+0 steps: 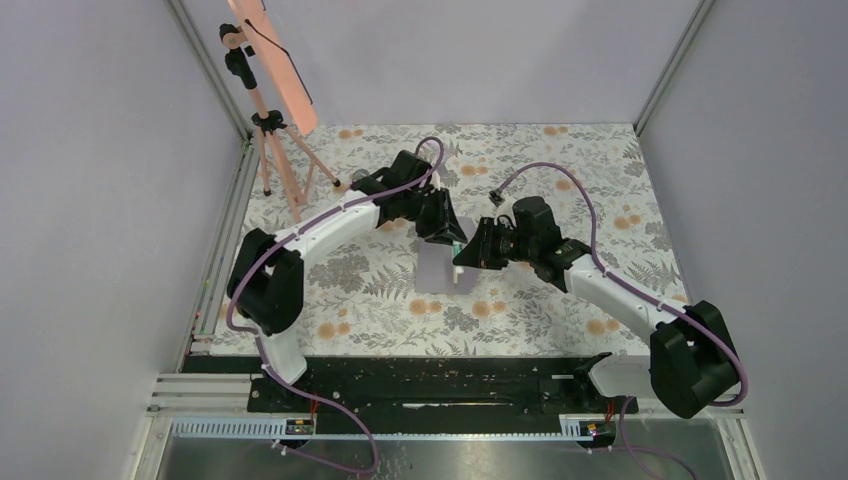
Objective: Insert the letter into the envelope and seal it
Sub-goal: Open the solid glue cap from the solid glue.
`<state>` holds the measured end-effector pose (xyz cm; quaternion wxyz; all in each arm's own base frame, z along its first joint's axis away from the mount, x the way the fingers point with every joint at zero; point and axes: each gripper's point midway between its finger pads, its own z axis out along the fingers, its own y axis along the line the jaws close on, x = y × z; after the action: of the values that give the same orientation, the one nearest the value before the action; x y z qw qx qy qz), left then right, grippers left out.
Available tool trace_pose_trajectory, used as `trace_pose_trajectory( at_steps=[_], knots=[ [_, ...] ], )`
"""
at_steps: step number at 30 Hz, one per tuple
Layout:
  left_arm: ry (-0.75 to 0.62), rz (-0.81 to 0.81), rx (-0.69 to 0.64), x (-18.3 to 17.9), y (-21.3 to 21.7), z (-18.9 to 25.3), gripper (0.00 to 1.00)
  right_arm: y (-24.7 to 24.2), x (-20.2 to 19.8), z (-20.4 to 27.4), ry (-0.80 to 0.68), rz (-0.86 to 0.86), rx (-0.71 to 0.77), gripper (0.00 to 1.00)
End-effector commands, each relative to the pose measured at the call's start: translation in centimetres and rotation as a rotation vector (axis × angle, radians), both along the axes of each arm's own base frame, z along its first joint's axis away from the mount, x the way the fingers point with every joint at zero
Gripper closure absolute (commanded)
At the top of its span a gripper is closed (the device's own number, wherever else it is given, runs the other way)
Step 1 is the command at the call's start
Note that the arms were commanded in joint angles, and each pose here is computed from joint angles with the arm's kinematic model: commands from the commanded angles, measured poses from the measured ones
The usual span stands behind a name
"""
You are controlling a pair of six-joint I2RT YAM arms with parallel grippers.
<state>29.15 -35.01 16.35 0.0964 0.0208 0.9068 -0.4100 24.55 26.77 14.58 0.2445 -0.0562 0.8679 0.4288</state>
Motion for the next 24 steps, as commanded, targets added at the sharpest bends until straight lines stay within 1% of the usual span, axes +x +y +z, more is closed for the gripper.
trace_pose_trajectory(
  at_steps=[1,9,12,14,16,19,21,24],
  knots=[
    [-0.124,0.1,-0.023,5.8,0.4,2.2,1.0,0.3,-2.6,0.5,0.028,0.085,0.041,1.0],
    [-0.159,0.181,-0.023,9.2,1.1,3.2,1.0,0.4,-3.4,0.7,0.036,0.128,0.035,1.0],
    [-0.17,0.195,-0.016,10.0,1.4,3.5,1.0,0.1,-3.3,0.6,0.035,0.116,0.019,1.0],
    [-0.182,0.194,0.013,10.2,1.9,3.4,1.0,-0.3,-3.2,0.5,0.028,0.096,-0.002,1.0],
    [-0.186,0.193,0.068,10.1,2.6,2.5,1.0,-0.7,-3.0,0.2,0.02,0.073,-0.024,1.0],
    [-0.182,0.188,0.188,9.7,4.3,0.4,1.0,-1.5,-2.5,-0.3,0.009,0.017,-0.068,1.0],
    [-0.19,0.184,0.291,9.7,5.9,-1.3,1.0,-2.1,-2.1,-0.7,0.002,-0.017,-0.093,1.0],
    [-0.224,0.19,0.489,10.3,9.1,-3.6,1.0,-2.5,-1.6,-0.9,-0.007,-0.05,-0.111,1.0]
  ],
)
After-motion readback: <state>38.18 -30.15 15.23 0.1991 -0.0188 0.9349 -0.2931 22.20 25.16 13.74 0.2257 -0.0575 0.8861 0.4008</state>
